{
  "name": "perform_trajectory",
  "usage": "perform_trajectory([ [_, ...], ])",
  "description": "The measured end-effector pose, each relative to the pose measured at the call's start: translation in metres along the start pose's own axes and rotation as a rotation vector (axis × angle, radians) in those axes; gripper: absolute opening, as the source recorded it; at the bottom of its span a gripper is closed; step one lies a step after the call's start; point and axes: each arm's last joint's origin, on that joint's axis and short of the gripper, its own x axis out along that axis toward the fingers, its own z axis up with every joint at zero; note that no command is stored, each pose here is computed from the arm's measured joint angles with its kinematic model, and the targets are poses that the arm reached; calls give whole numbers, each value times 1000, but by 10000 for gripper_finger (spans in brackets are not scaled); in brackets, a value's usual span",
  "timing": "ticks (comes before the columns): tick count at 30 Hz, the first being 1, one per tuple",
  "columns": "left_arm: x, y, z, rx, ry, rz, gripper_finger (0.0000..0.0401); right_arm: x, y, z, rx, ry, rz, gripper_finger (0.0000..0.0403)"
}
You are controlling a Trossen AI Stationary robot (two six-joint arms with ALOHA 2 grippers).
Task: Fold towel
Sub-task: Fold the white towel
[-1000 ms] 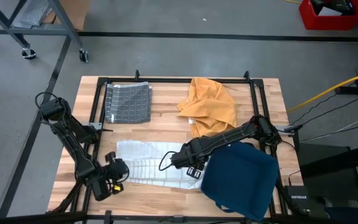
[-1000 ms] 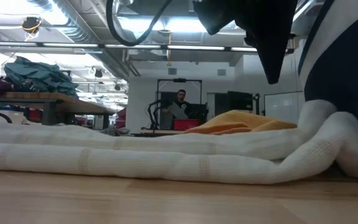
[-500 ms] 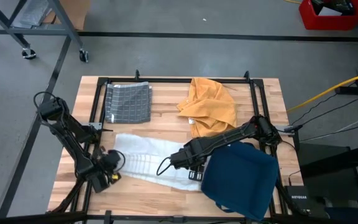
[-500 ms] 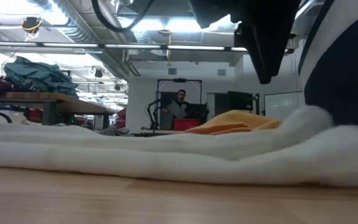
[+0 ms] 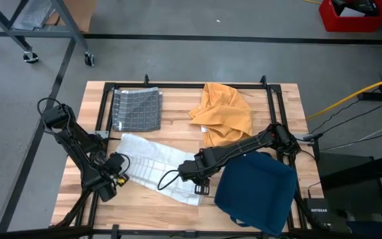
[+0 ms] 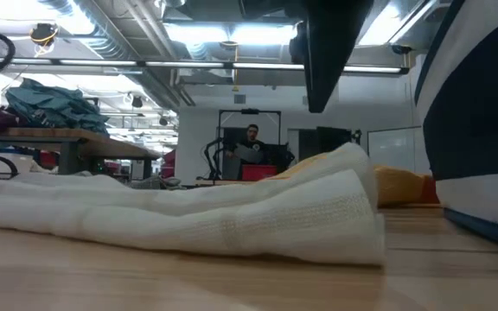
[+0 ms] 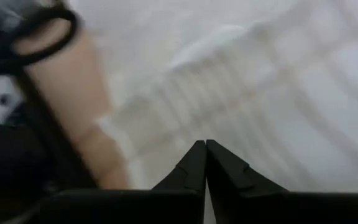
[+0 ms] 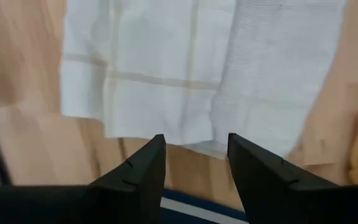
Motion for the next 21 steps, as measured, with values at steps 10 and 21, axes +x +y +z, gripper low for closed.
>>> perform_trajectory([
  [10,-24,-50,1,153,-103,-458,4,0,-1,0,-172,-7,-22,174],
  [21,-31,-87,34,200,-235,-717,46,0,-1,-1,-173,1,-25,174],
])
